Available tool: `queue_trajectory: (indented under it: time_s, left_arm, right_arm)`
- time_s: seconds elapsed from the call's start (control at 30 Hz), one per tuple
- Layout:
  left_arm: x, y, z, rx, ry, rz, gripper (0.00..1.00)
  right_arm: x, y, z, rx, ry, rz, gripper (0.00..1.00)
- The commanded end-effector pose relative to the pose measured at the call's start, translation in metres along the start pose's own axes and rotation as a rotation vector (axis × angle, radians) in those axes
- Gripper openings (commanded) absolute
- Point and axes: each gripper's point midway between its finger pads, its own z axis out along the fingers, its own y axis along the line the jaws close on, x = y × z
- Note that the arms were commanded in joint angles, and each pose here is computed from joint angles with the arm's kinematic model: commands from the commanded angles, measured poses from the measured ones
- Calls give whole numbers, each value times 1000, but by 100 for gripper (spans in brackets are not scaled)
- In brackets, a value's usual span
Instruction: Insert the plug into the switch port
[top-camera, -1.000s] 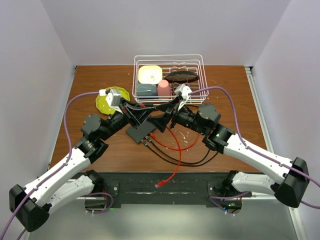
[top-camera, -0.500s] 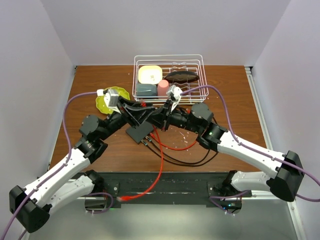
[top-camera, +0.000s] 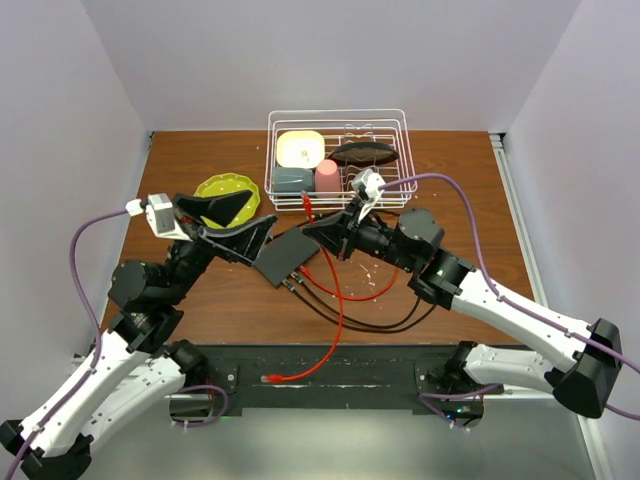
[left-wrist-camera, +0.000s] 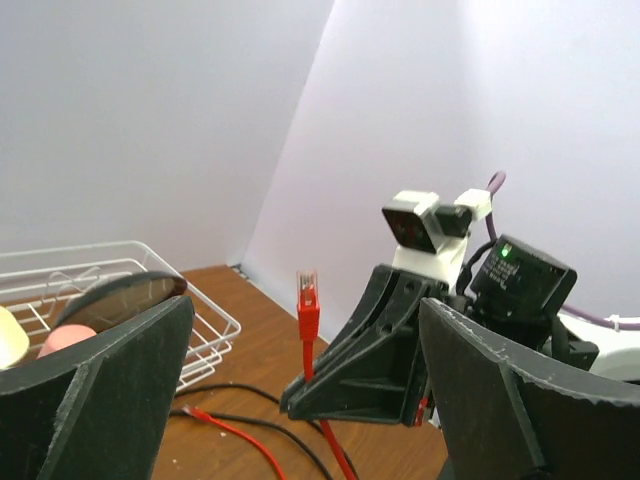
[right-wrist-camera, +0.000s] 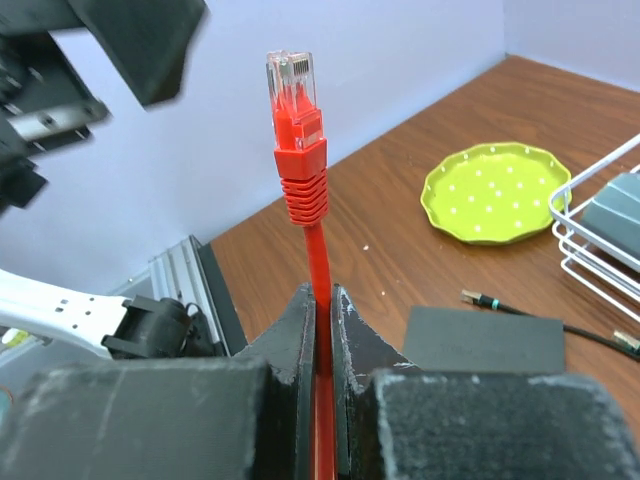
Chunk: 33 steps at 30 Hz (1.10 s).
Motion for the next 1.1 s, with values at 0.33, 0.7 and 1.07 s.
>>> queue_trajectory:
  time_s: [0.33,0.7,1.07]
  left_arm:
    - [22,-18,25,126,127,34,79]
    - [46,-28,28,237,198,47,53]
    - [57,-38,30,321,228,23,0]
  right_arm:
    - [17,12,-2,-43,37,30,0]
    - [24,38,-10,-178,94,2,0]
    - [20,43,-9,-194,105,-7,0]
